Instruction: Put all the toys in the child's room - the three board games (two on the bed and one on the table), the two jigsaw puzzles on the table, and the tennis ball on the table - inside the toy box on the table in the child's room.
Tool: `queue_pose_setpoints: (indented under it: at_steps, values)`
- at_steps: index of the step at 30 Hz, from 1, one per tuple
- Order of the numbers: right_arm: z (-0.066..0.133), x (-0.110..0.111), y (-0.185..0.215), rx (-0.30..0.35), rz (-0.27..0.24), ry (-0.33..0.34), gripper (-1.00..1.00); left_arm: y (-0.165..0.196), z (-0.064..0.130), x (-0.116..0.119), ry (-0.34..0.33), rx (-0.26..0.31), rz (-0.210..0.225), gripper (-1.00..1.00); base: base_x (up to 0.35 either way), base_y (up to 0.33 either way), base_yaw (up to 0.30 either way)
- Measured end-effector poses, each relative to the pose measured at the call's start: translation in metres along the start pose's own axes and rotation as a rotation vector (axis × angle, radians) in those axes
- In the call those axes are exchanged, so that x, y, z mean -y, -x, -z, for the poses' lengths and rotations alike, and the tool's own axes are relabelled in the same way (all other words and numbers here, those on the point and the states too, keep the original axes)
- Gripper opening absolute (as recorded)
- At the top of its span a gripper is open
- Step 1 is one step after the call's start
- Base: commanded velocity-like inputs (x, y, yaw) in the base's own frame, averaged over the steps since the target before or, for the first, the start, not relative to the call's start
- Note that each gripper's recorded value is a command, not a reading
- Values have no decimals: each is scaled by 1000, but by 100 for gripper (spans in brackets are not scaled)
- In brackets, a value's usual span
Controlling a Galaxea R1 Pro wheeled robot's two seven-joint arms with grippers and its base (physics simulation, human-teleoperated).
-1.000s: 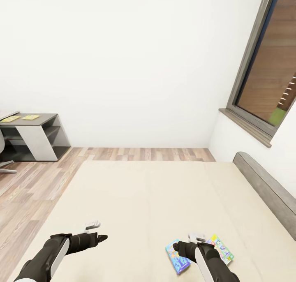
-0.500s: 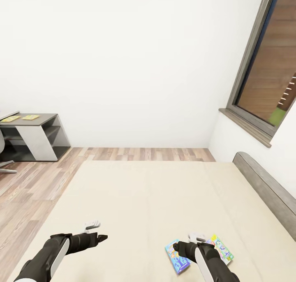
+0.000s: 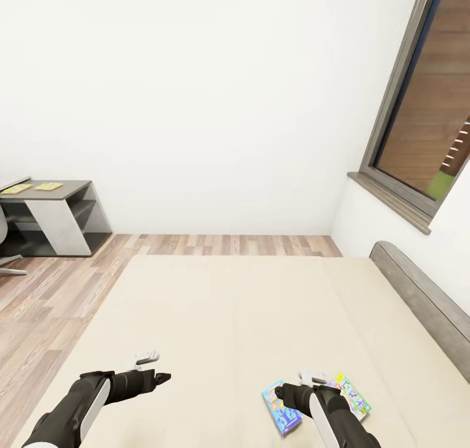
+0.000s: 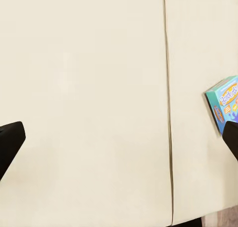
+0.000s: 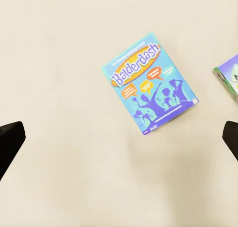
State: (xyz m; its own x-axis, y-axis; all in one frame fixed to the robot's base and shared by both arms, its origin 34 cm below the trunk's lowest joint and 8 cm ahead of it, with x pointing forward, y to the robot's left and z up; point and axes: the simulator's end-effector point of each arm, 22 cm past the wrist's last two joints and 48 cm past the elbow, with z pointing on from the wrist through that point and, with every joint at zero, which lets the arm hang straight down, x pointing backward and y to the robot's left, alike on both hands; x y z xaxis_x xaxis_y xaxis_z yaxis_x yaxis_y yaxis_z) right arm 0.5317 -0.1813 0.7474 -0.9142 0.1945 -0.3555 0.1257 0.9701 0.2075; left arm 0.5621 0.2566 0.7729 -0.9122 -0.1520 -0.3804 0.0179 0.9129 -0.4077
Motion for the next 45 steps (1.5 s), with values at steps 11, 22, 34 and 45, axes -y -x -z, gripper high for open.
queue_pose_setpoints:
  at_steps: [11,22,34,45]
  values:
    - [3,-11,21,30,8,11,100,-2,-3,11,-19,-9,0,100,0,0,0]
    - [2,-12,18,29,6,13,100,0,0,5,-11,-6,-4,100,0,-5,0]
    - [2,-12,17,28,6,14,100,1,1,4,-9,-6,-5,100,0,-88,0]
    - [2,-12,17,28,6,14,100,1,1,3,-8,-6,-5,100,0,-10,0]
